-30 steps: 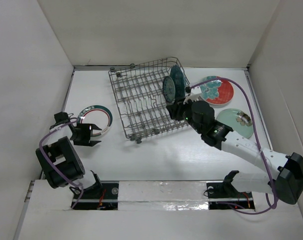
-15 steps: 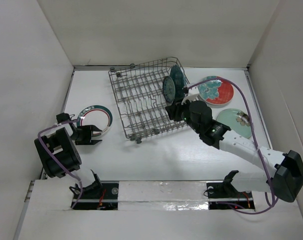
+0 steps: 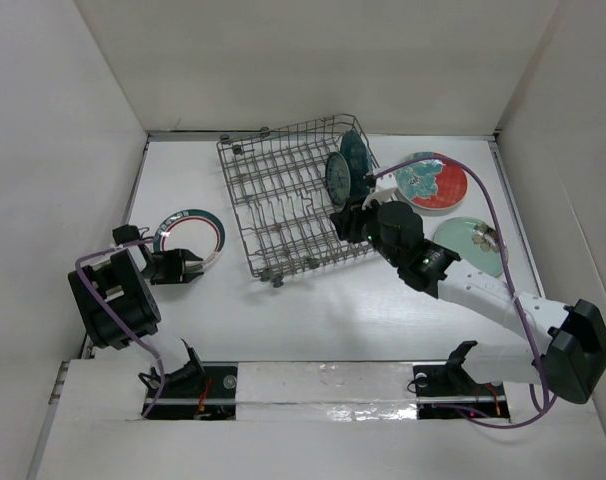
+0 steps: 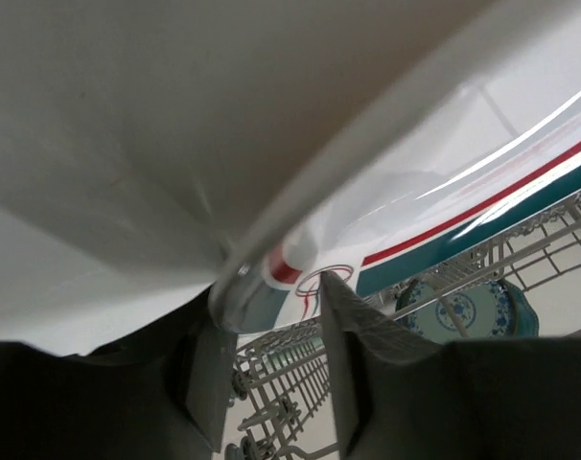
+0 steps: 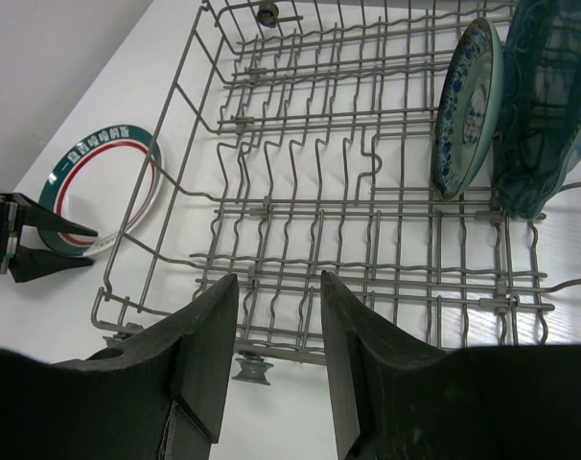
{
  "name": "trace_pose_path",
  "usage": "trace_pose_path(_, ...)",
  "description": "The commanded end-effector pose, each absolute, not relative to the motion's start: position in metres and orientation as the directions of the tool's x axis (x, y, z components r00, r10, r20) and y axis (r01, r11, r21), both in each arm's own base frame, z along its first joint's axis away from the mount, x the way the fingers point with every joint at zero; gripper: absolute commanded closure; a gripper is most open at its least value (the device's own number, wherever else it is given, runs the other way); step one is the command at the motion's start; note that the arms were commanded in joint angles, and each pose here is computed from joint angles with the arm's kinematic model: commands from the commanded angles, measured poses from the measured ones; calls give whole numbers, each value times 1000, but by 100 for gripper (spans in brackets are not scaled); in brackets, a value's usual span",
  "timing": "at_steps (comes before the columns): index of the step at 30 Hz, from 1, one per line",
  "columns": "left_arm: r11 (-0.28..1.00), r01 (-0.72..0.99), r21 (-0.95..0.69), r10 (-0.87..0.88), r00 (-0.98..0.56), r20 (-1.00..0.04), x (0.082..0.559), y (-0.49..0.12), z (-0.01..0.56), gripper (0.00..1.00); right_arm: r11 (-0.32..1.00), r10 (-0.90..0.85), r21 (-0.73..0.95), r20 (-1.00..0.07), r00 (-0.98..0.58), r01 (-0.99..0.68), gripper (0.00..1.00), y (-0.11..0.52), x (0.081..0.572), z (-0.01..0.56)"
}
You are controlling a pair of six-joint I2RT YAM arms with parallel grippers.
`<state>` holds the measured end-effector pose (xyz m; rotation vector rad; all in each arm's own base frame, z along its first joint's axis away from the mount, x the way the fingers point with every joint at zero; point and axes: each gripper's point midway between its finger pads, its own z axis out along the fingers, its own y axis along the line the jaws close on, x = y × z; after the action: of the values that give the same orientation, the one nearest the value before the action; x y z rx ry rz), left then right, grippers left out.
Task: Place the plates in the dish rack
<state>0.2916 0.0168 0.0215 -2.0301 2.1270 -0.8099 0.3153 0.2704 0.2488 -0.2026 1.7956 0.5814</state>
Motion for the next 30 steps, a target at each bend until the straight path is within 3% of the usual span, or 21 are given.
trace_pose_path(1,-48,-913,-405,-945,-90,315,288,14,10,67,843,197,301,-944,-266,-446,55,275,316,270)
trace_pose_path(3,-60,-915,-398,-944,-78,322,289,14,10,74,840,192,300,-944,-270,-452,55,280,315,268)
trace_pose_path(5,-38,-898,-439,-950,-104,294,294,17,18,91,840,190,300,-943,-271,-452,55,280,316,267)
trace_pose_path(8,6,-856,-516,-961,-148,234,299,20,28,100,843,182,294,-944,-276,-450,55,281,317,264)
trace_pose_path(21,117,-707,-697,-974,-219,58,312,24,99,100,840,179,291,-946,-272,-459,55,284,314,265)
trace_pose_path(30,400,-421,-814,-911,-281,-302,325,34,193,100,824,222,308,-948,-229,-476,55,279,309,279)
